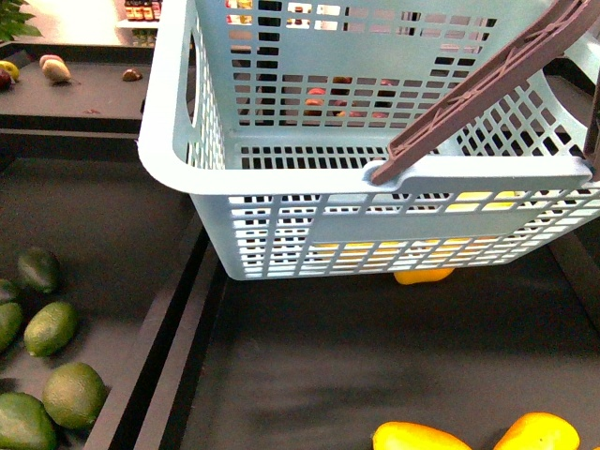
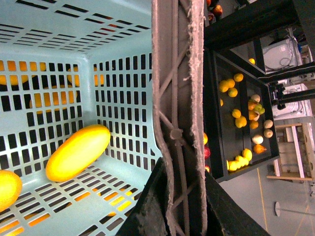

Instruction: Pick lemon and mango into basket

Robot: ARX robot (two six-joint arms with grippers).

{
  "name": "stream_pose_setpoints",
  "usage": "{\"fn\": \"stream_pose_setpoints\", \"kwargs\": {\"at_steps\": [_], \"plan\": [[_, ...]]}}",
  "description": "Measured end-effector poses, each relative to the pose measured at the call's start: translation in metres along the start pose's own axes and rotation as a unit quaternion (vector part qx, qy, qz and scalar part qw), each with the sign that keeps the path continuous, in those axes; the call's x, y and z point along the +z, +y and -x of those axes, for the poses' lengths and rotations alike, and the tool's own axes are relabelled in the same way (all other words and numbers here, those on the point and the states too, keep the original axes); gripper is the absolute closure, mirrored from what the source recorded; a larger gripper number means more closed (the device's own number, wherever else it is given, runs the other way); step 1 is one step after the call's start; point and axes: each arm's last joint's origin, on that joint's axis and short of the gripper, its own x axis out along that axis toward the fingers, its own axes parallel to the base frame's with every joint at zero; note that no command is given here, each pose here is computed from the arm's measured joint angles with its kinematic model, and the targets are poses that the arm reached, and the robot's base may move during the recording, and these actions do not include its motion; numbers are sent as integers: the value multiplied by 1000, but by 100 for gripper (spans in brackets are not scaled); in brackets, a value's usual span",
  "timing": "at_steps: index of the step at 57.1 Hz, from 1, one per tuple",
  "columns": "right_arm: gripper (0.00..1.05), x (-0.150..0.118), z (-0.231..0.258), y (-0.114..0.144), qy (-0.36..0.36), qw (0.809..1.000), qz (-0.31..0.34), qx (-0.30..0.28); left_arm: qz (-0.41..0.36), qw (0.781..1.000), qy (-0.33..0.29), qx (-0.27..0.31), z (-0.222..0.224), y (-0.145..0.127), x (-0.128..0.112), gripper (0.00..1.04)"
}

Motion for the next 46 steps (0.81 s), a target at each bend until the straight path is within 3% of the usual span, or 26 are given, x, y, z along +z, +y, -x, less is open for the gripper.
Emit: {"fn": "stream_pose_setpoints", "kwargs": {"at_steps": [12, 20, 37, 40, 46], "plan": [[100, 2, 4, 0, -14, 1000, 1, 1, 0, 1000, 0, 0, 0, 0, 0, 97], [77, 2, 4, 0, -14, 1000, 1, 1, 0, 1000, 0, 0, 0, 0, 0, 97], [14, 2, 4, 0, -14, 1000, 1, 1, 0, 1000, 0, 0, 0, 0, 0, 97], [7, 2, 4, 0, -14, 1000, 1, -1, 0, 1000, 0, 0, 0, 0, 0, 97], [9, 2, 4, 0, -14, 1000, 1, -1, -2, 1000, 4, -3, -1, -3, -3, 97]]}}
